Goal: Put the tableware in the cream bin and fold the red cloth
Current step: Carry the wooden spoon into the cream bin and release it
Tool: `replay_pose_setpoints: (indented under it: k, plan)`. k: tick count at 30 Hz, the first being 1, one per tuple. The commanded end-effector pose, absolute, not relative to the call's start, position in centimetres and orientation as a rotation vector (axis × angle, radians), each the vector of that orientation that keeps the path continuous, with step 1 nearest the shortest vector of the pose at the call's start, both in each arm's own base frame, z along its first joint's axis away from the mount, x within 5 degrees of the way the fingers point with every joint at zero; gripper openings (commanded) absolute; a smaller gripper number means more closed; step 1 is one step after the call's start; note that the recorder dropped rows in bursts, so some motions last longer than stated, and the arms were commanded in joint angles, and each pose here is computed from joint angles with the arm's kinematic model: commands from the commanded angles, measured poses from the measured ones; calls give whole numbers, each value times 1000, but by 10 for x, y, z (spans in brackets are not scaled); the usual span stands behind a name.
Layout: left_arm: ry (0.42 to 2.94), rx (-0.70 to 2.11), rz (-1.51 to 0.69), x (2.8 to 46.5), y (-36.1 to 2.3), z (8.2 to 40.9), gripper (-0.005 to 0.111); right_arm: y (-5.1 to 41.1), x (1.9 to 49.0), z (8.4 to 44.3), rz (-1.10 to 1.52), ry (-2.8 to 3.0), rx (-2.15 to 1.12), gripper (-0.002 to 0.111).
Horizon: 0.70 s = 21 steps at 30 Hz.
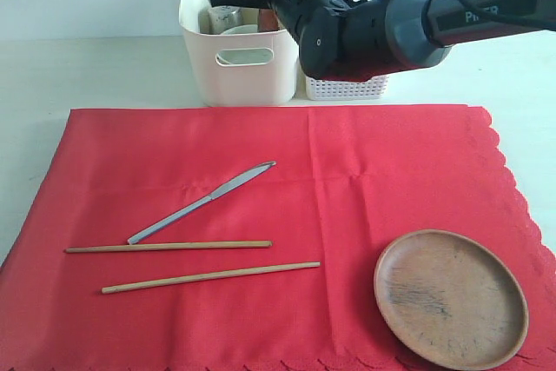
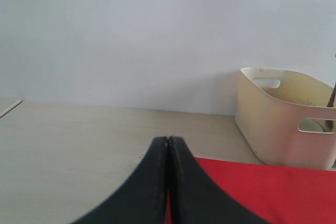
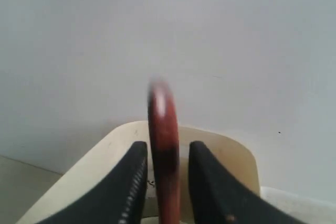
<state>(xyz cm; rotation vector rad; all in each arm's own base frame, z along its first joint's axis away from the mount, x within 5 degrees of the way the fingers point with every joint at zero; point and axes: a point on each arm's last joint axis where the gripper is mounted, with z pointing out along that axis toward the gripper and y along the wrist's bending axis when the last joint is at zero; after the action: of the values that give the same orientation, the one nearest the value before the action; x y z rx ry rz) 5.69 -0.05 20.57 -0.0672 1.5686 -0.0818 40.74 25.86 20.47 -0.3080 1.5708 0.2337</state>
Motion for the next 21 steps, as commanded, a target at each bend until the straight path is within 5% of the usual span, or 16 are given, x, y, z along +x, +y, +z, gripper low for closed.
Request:
replay_pose_setpoints:
  k: [1, 6, 21]
  plan:
    - [1563, -70, -86, 56, -1, 206, 3, 257, 410, 209, 229, 1549, -291, 47]
    - [1563, -70, -86, 56, -1, 206, 3, 257, 410, 209, 230, 1553, -292, 57]
    - [1563, -70, -86, 56, -1, 206, 3, 258, 399, 219, 238, 1732, -427, 47]
